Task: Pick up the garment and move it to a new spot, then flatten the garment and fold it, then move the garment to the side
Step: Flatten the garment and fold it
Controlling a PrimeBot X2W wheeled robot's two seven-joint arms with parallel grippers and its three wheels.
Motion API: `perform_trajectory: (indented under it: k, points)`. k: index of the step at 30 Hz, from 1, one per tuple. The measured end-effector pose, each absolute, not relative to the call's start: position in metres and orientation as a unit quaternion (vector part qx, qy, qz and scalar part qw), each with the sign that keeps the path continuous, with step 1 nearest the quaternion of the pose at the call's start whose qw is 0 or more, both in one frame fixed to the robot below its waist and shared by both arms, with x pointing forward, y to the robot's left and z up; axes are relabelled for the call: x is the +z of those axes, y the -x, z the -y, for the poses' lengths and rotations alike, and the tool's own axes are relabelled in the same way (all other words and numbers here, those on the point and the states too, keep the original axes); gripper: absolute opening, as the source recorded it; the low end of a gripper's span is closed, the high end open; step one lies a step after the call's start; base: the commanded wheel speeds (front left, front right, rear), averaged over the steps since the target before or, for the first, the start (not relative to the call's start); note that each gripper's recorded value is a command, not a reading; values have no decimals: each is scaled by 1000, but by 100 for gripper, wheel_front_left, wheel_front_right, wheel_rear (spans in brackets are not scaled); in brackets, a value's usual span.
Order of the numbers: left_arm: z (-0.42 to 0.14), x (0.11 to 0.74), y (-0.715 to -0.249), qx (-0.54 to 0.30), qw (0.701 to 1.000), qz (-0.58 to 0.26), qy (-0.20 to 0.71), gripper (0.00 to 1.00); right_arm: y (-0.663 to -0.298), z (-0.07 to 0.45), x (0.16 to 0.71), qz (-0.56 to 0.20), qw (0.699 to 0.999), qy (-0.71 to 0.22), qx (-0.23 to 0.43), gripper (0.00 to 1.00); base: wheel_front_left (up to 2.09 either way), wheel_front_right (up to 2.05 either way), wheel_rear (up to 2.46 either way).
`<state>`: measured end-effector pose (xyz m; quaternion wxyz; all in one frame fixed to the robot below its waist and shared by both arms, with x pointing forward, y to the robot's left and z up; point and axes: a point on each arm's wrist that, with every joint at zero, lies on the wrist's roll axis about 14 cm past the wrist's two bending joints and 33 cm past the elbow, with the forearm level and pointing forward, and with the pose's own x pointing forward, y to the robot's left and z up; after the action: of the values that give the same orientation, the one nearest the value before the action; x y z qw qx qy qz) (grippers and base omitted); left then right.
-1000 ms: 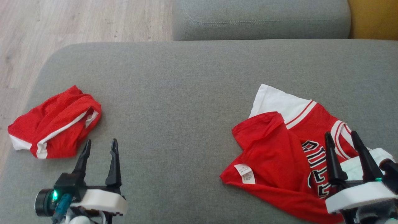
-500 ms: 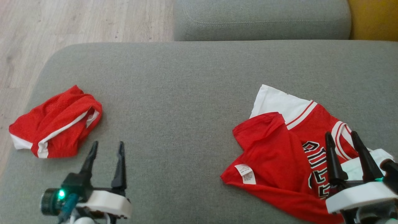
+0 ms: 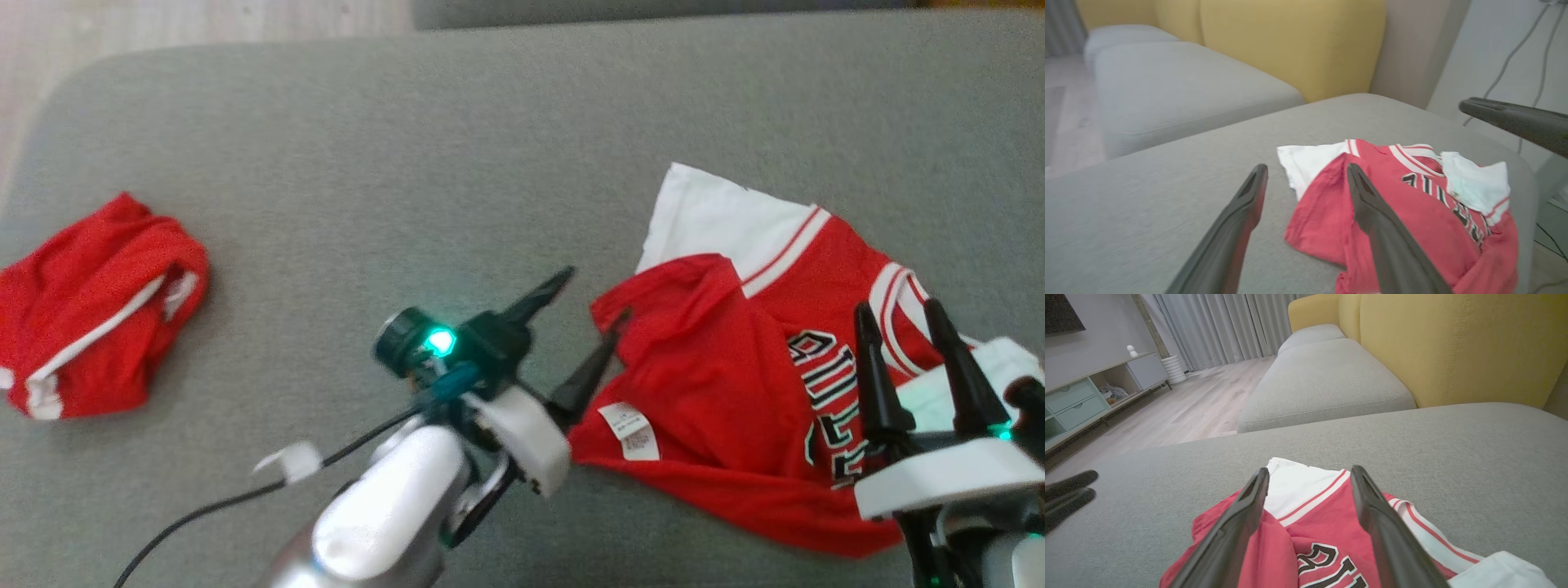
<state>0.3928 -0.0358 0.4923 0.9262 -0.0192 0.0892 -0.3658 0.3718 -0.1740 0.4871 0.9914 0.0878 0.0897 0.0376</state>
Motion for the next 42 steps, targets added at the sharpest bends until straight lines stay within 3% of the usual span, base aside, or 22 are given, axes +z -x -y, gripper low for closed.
perform_trajectory:
  k: [6,14,15,16,21,27,36,42]
  points:
    - [81,449,-390,-450,880,-152,-20,100,-375,189,478,-99,991,-90,12,100,0,0,0]
    - [102,395,-366,-497,824,-267,-40,100,-363,210,460,-122,987,-103,-27,100,0,0,0]
    - [102,390,-363,-498,820,-281,-42,27,-363,211,460,-122,987,-105,-28,100,0,0,0]
    - [102,388,-361,-498,817,-288,-36,0,-363,212,460,-121,987,-105,-29,100,0,0,0]
    - [100,404,-386,-479,840,-255,-5,0,-364,212,462,-115,987,-109,-31,100,0,0,0]
    - [67,423,-436,-384,897,-216,46,0,-364,214,467,-107,988,-110,-31,100,0,0,0]
    - [-43,415,-485,-209,950,-222,73,0,-363,214,472,-101,988,-114,-29,100,0,0,0]
    - [-113,396,-476,-112,960,-240,89,0,-365,215,475,-97,988,-113,-29,100,0,0,0]
